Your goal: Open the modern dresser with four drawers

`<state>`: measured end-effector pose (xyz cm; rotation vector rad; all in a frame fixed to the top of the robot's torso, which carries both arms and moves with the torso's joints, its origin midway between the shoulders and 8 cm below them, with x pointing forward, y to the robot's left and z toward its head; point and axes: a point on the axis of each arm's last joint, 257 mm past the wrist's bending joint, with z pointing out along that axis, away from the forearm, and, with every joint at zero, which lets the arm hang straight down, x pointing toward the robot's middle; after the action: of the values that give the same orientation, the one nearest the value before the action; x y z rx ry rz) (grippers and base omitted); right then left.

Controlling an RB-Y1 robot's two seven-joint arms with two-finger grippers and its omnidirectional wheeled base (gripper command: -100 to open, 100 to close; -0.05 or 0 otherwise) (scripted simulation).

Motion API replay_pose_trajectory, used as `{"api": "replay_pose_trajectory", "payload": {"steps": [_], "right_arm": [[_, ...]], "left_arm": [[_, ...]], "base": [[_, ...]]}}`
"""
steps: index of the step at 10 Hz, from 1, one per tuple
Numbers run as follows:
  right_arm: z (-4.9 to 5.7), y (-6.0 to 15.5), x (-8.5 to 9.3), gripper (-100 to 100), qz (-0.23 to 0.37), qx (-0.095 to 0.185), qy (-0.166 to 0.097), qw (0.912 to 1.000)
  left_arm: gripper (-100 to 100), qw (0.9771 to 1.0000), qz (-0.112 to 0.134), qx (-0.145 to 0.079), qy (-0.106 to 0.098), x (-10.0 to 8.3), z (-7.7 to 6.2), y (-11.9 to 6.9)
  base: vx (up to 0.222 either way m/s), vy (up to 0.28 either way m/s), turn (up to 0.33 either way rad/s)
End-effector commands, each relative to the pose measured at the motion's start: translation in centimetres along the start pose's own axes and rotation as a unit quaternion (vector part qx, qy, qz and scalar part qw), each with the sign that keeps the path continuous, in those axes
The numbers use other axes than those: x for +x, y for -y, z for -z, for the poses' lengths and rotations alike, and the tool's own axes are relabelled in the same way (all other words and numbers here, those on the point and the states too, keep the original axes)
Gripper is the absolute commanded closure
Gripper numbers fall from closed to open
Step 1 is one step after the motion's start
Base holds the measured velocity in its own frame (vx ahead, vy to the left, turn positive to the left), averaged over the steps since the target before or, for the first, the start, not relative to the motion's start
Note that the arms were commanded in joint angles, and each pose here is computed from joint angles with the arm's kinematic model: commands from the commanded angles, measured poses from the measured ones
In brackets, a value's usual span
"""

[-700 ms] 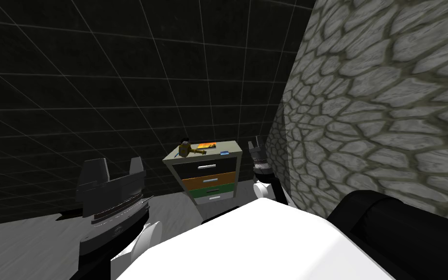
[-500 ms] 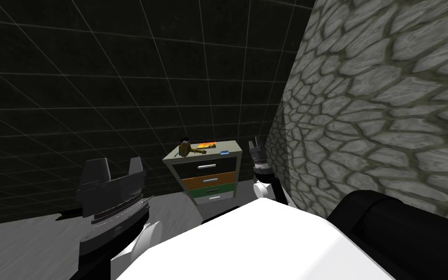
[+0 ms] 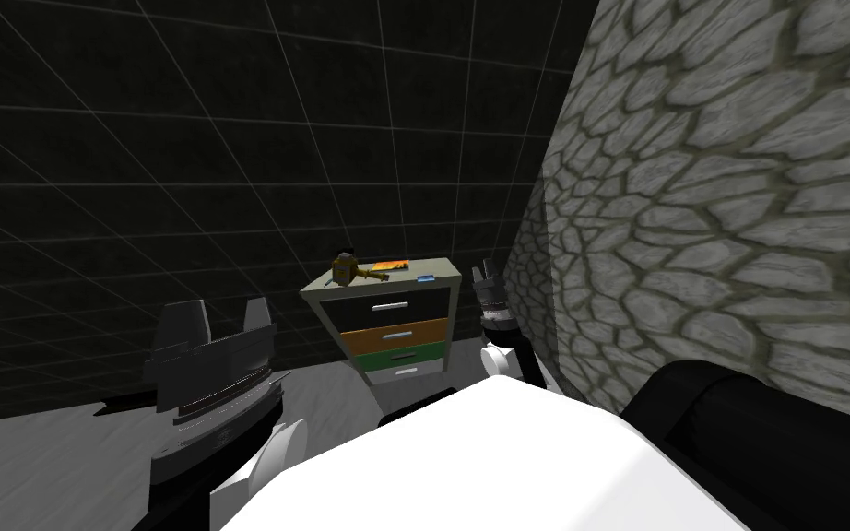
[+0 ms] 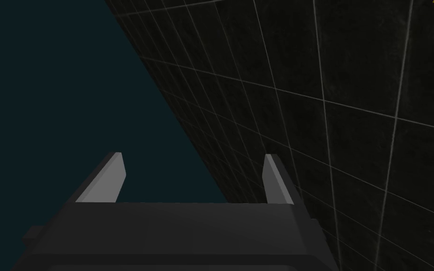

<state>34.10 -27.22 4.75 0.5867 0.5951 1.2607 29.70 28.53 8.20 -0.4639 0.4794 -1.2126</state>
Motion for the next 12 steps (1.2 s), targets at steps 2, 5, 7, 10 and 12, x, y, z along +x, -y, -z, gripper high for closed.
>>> {"api": "replay_pose_trajectory", "payload": {"steps": [2, 5, 7, 10, 12], "right_arm": [[0.0, 0.0, 0.0, 0, 0.000, 0.000, 0.000, 1.0000], [0.3, 1.2, 1.1, -100, 0.071, 0.011, -0.046, 0.9963], [0.5, 2.1, 1.5, -100, 0.123, 0.018, -0.072, 0.9896], [0.9, 3.9, 1.9, -100, 0.219, 0.028, -0.112, 0.9688], [1.2, 5.2, 1.8, -100, 0.288, 0.034, -0.138, 0.9471]], "left_arm": [[0, 1.0000, 0.000, 0.000, 0.000, 0.0, 0.0, 0.0], [0, 1.0000, 0.000, 0.000, 0.000, 0.0, 0.0, 0.0], [0, 1.0000, 0.000, 0.000, 0.000, 0.0, 0.0, 0.0], [0, 1.0000, 0.000, 0.000, 0.000, 0.0, 0.0, 0.0], [0, 1.0000, 0.000, 0.000, 0.000, 0.0, 0.0, 0.0]], "base": [[0.000, 0.000, 0.000], [0.010, 0.079, -0.029], [0.014, 0.105, -0.046], [0.024, 0.150, -0.066], [-0.002, 0.150, -0.076]]}}
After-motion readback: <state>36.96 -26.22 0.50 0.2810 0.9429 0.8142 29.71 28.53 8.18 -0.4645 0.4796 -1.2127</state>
